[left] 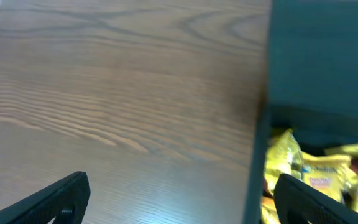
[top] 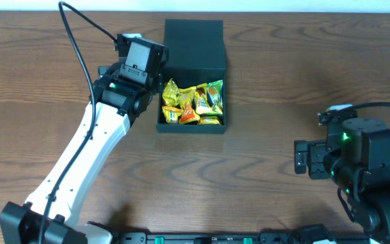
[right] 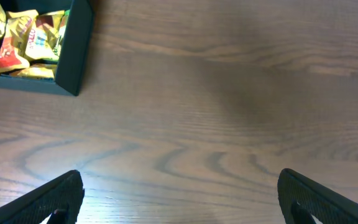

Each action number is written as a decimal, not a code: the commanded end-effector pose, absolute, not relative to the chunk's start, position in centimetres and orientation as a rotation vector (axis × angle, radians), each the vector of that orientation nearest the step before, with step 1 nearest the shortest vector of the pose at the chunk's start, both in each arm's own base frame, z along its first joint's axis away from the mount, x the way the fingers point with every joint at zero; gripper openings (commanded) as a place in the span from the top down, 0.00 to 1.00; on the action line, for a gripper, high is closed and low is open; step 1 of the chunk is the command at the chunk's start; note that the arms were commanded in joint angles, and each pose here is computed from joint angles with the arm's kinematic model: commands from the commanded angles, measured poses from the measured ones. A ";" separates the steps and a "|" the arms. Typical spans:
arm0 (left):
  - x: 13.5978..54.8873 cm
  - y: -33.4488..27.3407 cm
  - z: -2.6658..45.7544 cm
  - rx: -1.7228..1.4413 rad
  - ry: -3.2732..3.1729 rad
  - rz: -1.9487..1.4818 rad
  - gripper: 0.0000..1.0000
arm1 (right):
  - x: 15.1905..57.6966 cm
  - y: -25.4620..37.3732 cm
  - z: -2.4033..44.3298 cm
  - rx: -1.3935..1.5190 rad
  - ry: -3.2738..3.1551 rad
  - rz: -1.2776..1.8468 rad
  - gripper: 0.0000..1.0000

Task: Pack container
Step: 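Raise the left gripper out of the box and move it left, then move the left gripper behind the box's left side, raise the right arm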

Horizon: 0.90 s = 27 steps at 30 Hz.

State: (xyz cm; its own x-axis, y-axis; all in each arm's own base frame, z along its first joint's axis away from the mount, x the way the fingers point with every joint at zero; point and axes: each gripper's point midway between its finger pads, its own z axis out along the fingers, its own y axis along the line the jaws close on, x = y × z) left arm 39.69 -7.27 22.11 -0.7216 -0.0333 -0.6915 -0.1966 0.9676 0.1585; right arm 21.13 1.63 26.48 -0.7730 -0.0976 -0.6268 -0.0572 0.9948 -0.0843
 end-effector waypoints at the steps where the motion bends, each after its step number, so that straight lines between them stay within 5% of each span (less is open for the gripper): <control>1: 40.1 -6.1 23.7 -0.238 2.296 0.334 0.05 | 21.1 1.4 26.5 -0.121 2.452 -0.098 0.01; 27: 39.2 -5.7 23.0 -0.161 2.350 0.399 0.05 | 21.1 1.4 26.5 -0.121 2.452 -0.098 0.01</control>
State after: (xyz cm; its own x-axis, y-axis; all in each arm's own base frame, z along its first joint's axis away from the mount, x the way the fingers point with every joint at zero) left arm 39.06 -6.12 21.99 -0.7342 -0.0194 -0.6786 -0.2254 0.9499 0.2167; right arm 21.13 1.63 26.48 -0.7730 -0.0976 -0.6268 -0.0572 0.9948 -0.0843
